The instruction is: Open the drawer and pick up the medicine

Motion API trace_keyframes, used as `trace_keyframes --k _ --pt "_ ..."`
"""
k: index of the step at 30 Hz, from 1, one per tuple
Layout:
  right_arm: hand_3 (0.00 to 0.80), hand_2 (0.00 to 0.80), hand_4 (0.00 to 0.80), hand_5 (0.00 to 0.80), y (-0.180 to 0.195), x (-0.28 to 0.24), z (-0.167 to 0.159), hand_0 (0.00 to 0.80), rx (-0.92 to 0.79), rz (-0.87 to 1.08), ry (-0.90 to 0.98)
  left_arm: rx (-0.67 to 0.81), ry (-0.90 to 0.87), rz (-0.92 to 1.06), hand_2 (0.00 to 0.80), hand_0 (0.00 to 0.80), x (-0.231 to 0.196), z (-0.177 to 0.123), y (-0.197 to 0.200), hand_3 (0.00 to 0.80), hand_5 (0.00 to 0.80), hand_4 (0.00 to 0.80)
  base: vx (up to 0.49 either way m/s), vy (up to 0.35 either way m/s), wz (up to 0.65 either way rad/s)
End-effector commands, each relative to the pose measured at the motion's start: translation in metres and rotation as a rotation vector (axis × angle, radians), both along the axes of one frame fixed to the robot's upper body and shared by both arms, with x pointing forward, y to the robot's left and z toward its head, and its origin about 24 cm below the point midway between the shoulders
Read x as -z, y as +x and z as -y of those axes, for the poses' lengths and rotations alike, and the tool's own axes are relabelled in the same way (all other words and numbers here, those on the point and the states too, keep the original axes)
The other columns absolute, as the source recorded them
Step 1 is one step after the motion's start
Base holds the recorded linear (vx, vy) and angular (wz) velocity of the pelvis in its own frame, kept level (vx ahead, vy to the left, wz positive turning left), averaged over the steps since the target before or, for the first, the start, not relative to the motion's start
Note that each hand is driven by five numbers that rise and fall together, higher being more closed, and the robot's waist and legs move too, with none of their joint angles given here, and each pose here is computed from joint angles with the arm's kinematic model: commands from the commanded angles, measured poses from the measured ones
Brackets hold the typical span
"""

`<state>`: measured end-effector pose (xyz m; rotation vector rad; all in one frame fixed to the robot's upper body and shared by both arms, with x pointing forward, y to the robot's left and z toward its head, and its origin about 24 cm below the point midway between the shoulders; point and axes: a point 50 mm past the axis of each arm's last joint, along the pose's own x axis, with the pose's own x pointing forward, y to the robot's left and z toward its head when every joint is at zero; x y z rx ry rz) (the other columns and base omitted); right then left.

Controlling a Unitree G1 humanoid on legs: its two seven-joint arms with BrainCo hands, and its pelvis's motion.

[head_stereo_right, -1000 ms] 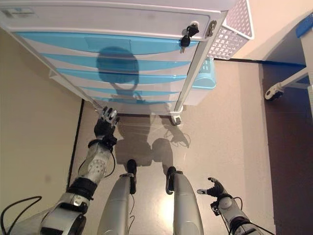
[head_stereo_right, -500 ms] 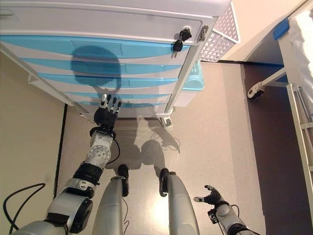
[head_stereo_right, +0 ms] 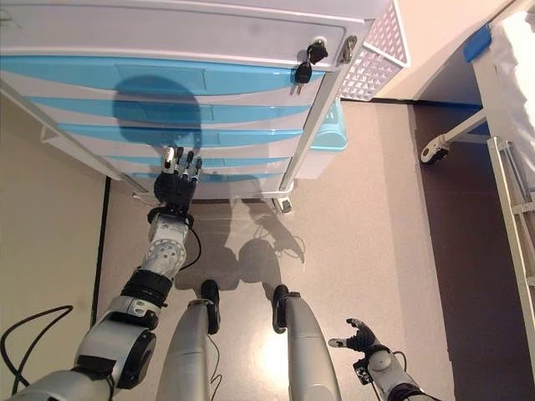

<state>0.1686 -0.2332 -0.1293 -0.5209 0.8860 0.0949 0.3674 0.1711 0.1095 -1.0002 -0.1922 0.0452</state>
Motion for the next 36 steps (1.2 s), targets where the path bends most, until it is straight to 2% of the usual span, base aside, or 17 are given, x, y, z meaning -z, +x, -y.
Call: trace_keyframes --k 1,15,29,30,31,32,33,36 --pt "0.0 0.0 0.0 0.0 -0.012 0.0 0.021 0.0 0.0 -0.03 -0.043 0.033 0.038 0.214 0.0 0.0 -0.044 0.007 0.003 0.0 0.0 0.0 -0.003 0.017 -0.07" --pt "0.0 0.0 0.0 0.0 -0.017 0.002 0.022 0.0 -0.023 -0.068 -0.047 0.055 -0.01 0.403 0.0 0.0 -0.089 0.015 0.001 0.0 0.0 0.0 0.0 0.008 -0.04" --pt "0.0 0.0 0.0 0.0 -0.012 0.001 0.019 0.0 -0.053 -0.062 -0.052 0.033 -0.045 0.445 0.0 0.0 -0.104 0.014 0.002 0.0 0.0 0.0 0.002 0.008 -0.06" --pt "0.0 0.0 0.0 0.0 -0.012 0.001 0.02 0.0 -0.053 -0.065 -0.054 0.035 -0.041 0.449 0.044 0.044 -0.105 0.014 0.001 0.044 0.044 0.044 0.0 0.0 -0.04" --pt "0.0 0.0 0.0 0.0 -0.013 0.001 0.021 0.0 -0.053 -0.069 -0.058 0.034 -0.038 0.452 0.0 0.0 -0.105 0.014 0.001 0.0 0.0 0.0 0.0 0.0 0.0" --pt "0.0 0.0 0.0 0.0 -0.013 0.001 0.021 0.0 -0.053 -0.069 -0.058 0.034 -0.038 0.452 0.0 0.0 -0.105 0.014 0.001 0.0 0.0 0.0 0.0 0.0 0.0" --pt "0.0 0.0 0.0 0.0 -0.014 0.002 0.021 0.0 -0.053 -0.074 -0.061 0.036 -0.03 0.459 0.044 0.044 -0.108 0.015 0.001 0.044 0.044 0.044 0.0 0.0 0.0" --pt "0.0 0.0 0.0 0.0 -0.014 0.002 0.022 0.0 -0.054 -0.073 -0.062 0.037 -0.03 0.464 0.063 0.063 -0.109 0.016 0.001 0.063 0.063 0.063 0.0 0.0 0.0"
